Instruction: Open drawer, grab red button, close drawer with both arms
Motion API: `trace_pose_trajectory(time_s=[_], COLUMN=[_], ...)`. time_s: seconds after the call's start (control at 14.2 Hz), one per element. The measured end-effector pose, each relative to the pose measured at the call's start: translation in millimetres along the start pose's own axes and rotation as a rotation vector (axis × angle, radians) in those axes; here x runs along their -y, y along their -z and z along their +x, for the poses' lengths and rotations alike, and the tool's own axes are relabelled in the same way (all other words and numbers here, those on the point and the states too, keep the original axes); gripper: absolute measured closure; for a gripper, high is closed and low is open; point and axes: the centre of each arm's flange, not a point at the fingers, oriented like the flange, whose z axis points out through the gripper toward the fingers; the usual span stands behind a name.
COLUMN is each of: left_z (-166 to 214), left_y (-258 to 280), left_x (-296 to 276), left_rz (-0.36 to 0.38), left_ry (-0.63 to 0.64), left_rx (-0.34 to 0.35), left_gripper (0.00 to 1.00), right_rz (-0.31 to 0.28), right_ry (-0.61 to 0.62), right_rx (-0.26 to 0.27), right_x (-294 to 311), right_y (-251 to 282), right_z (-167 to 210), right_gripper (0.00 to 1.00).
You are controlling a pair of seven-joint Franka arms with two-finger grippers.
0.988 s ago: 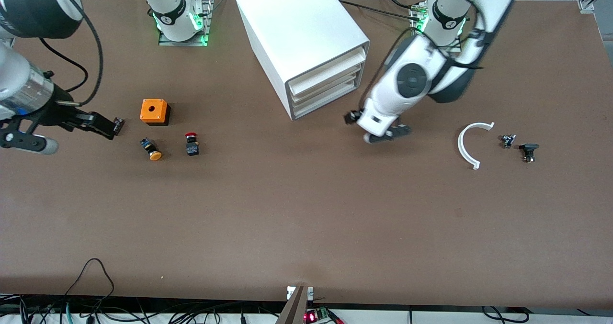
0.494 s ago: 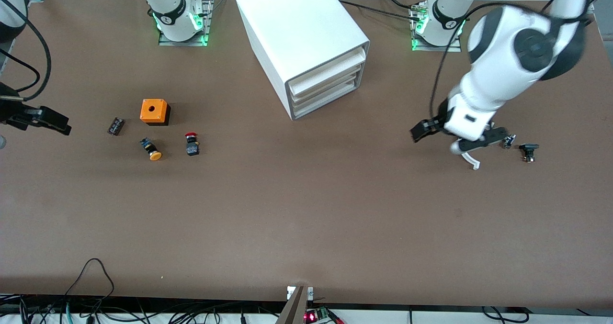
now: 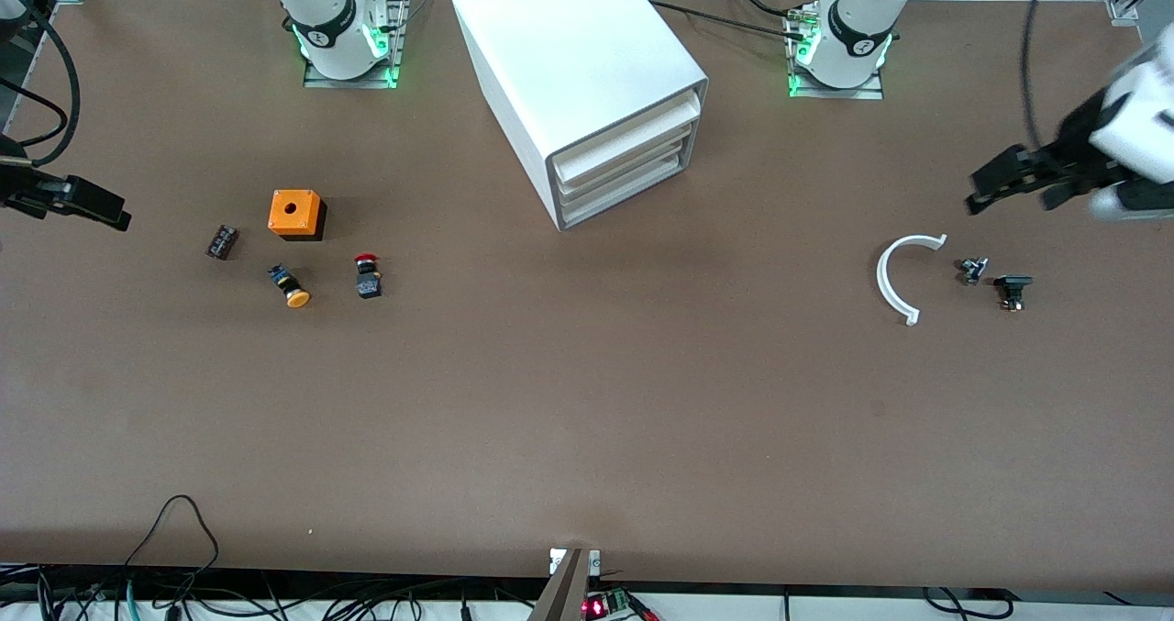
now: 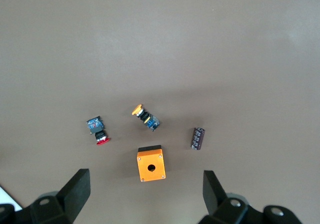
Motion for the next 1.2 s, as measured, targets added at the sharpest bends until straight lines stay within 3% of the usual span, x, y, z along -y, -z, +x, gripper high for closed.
trace_pose_trajectory(time_s=[0.35, 1.2], left_z=[-17, -13], left_y=[30, 27], left_x=[57, 45], left_rz=[-0.004, 0.054], left_ry=[-0.021, -0.118], left_rx=[0.046, 0.051], left_gripper=[0.0, 0.0], right_rz=[0.0, 0.002], right_ry=[0.018, 0.086], right_rx=[0.007, 0.003], right_x=[-9, -4], right_y=[-2, -2], right_z=[0, 0], right_gripper=[0.0, 0.0])
